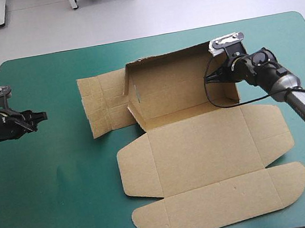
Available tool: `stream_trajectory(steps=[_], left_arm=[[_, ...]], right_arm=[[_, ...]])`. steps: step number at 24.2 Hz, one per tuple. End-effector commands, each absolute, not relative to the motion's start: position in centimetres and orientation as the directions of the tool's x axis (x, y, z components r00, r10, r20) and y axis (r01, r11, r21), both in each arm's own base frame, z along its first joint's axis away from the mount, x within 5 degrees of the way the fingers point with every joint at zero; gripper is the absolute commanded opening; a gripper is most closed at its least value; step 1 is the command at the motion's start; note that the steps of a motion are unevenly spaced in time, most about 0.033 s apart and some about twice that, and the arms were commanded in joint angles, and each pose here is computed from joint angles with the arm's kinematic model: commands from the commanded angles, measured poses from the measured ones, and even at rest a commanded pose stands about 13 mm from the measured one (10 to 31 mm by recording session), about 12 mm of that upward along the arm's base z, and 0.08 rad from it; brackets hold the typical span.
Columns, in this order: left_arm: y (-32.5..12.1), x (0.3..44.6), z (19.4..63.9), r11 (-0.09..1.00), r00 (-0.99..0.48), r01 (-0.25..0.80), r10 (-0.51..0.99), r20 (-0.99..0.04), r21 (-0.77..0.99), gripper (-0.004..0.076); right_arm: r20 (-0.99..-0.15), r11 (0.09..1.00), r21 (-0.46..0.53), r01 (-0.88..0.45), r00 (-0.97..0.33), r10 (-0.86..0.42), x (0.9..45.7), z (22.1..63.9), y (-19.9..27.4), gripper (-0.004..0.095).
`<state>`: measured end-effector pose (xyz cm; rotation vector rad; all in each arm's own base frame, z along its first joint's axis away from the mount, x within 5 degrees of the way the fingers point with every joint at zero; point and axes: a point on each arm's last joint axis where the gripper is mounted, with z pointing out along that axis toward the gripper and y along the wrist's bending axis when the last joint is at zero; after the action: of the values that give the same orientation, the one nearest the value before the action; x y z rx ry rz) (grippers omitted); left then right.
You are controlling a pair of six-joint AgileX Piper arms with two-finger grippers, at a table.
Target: Fold the box
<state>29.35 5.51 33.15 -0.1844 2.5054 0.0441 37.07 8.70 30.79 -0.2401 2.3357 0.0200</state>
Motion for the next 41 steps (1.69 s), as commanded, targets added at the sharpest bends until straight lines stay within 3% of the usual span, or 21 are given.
stream_trajectory(steps=[1,7,12,15,17,18,21,23,32,37,41], left_arm=[[5.4,29.0,35.3,0.989,-0.73,-0.147,-0.122,-0.672,-0.02,0.0407],[5.4,29.0,35.3,0.989,-0.73,-0.146,-0.12,-0.673,-0.019,0.0407],[5.1,29.1,35.3,0.991,-0.733,-0.127,-0.127,-0.668,-0.05,0.0407],[5.0,29.0,35.3,0.992,-0.736,-0.115,-0.115,-0.667,-0.044,0.0405],[5.0,29.0,35.3,0.992,-0.736,-0.115,-0.115,-0.667,-0.044,0.0405],[5.0,29.0,35.3,0.992,-0.737,-0.115,-0.115,-0.666,-0.044,0.0405],[5.0,29.0,35.3,0.992,-0.737,-0.115,-0.115,-0.666,-0.044,0.0405],[5.0,29.0,35.3,0.992,-0.737,-0.115,-0.115,-0.666,-0.044,0.0405],[5.1,29.0,35.2,0.993,-0.742,-0.114,-0.112,-0.661,-0.04,0.0402],[5.1,29.0,35.2,0.993,-0.743,-0.109,-0.105,-0.661,-0.035,0.0402],[5.1,29.0,35.2,0.993,-0.743,-0.109,-0.106,-0.661,-0.036,0.0402]], right_arm=[[-0.735,0.984,-0.064,-0.164,-0.659,-0.157,36.3,35.1,8.2,-0.0019],[-0.58,0.975,-0.05,-0.217,-0.789,-0.205,35.9,36.8,8.3,-0.0019],[-0.386,0.973,-0.034,-0.228,-0.895,-0.223,37.1,34.8,8.0,-0.0019],[-0.357,0.973,-0.025,-0.23,-0.907,-0.223,37.8,33.6,8.3,-0.0014],[-0.338,0.973,-0.021,-0.23,-0.914,-0.224,38.2,32.8,8.4,0.0025],[-0.329,0.972,-0.029,-0.232,-0.916,-0.228,38.4,32.3,8.4,0.012],[-0.367,0.971,-0.042,-0.234,-0.901,-0.232,38.9,32.5,8.4,0.0479],[-0.403,0.971,-0.051,-0.232,-0.885,-0.233,39.1,33.5,8.3,0.0658],[-0.512,0.972,-0.03,-0.235,-0.831,-0.217,36.3,39.2,8.0,0.0675],[-0.475,0.968,-0.085,-0.236,-0.844,-0.248,34.3,38.3,7.1,0.0674],[-0.505,0.968,-0.093,-0.235,-0.826,-0.249,34.4,37.3,7.4,0.0671]])
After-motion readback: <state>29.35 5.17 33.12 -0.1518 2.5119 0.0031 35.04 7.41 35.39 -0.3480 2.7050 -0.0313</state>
